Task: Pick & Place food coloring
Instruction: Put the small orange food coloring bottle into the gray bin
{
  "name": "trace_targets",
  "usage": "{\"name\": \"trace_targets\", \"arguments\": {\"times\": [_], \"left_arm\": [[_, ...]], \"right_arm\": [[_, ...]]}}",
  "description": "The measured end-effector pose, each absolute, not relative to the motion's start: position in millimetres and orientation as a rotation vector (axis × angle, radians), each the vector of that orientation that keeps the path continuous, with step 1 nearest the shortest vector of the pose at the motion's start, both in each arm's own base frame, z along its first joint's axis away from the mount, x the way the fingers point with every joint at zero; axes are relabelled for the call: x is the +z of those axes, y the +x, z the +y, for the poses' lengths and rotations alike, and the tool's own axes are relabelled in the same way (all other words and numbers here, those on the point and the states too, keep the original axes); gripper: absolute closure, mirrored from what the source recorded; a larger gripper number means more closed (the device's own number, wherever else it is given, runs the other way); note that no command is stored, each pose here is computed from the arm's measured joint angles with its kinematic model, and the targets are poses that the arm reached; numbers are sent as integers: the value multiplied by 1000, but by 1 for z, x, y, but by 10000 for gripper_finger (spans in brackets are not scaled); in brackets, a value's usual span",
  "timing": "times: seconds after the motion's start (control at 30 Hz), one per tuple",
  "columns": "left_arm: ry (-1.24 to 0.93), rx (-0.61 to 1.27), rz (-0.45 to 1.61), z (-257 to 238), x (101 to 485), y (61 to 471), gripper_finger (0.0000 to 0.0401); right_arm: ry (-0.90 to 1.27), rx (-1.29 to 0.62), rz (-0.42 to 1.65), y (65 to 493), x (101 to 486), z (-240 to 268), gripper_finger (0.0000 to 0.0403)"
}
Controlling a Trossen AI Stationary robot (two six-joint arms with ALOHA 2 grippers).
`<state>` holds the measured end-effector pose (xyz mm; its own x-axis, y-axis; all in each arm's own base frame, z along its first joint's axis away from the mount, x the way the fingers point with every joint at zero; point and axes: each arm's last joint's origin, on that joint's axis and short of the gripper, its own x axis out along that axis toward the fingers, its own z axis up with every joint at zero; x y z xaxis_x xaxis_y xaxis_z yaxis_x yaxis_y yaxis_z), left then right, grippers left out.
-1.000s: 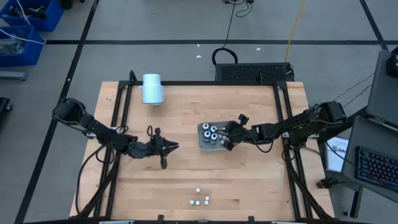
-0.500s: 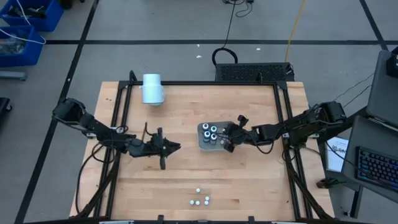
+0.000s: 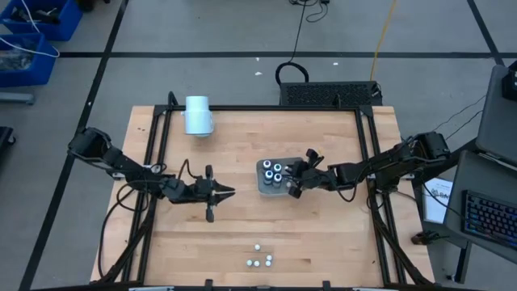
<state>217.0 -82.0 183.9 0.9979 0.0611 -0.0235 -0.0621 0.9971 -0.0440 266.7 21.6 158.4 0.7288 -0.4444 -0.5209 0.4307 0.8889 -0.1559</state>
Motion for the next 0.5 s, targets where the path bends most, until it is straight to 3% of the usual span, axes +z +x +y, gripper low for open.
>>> {"name": "trace_targets", "arguments": {"times": [0.5], "left_arm": [[-37, 82, 54, -81, 180, 217, 350]], "right_arm": [[6, -470, 571, 275, 149, 15, 358]]}}
